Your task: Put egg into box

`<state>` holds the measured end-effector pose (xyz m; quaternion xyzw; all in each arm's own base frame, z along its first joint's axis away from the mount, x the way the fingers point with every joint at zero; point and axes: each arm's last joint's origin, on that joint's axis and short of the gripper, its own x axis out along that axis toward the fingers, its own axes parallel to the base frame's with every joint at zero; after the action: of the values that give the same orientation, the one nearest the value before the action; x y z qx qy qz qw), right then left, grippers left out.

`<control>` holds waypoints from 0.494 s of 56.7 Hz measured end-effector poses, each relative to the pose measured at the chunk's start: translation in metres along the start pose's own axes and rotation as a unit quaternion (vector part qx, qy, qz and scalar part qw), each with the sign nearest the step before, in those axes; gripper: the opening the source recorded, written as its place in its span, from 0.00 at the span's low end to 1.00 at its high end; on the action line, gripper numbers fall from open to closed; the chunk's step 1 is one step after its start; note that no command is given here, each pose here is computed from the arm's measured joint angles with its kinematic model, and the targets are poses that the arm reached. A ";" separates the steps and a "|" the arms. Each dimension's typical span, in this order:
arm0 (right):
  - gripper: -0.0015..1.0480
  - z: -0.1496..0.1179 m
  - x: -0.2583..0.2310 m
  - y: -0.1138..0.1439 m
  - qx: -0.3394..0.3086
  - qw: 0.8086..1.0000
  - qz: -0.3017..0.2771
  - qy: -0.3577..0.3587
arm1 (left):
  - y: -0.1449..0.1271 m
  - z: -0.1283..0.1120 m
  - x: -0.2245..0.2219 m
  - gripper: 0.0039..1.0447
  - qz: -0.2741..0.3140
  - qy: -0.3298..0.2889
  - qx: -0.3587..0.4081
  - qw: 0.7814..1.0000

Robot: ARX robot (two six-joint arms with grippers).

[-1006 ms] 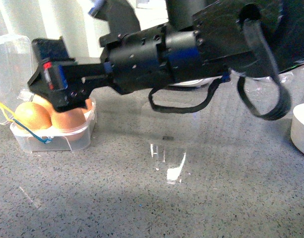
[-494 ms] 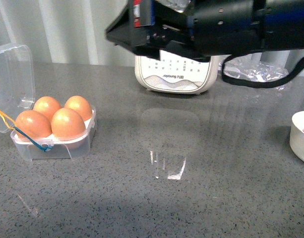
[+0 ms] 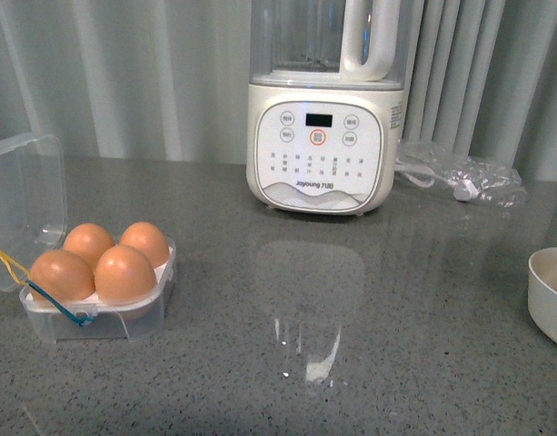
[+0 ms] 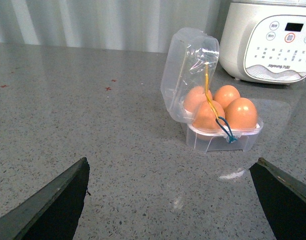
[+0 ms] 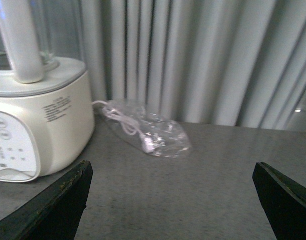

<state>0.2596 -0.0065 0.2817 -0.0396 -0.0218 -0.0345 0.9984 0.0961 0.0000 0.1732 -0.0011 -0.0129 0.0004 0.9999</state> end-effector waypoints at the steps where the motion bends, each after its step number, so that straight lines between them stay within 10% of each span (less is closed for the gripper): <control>1: 0.93 0.001 -0.004 -0.003 -0.001 1.000 -0.004 -0.004 | 0.000 0.000 0.000 0.94 0.000 0.000 0.000 1.000; 28: 0.03 -0.070 -0.096 0.005 0.034 0.998 0.036 0.027 | 0.000 0.000 0.000 0.94 0.000 0.000 0.000 1.000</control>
<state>0.1673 -0.0004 0.2076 -0.0052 0.0056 0.0008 1.0000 0.0960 0.0000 0.1732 -0.0011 -0.0131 0.0004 0.9999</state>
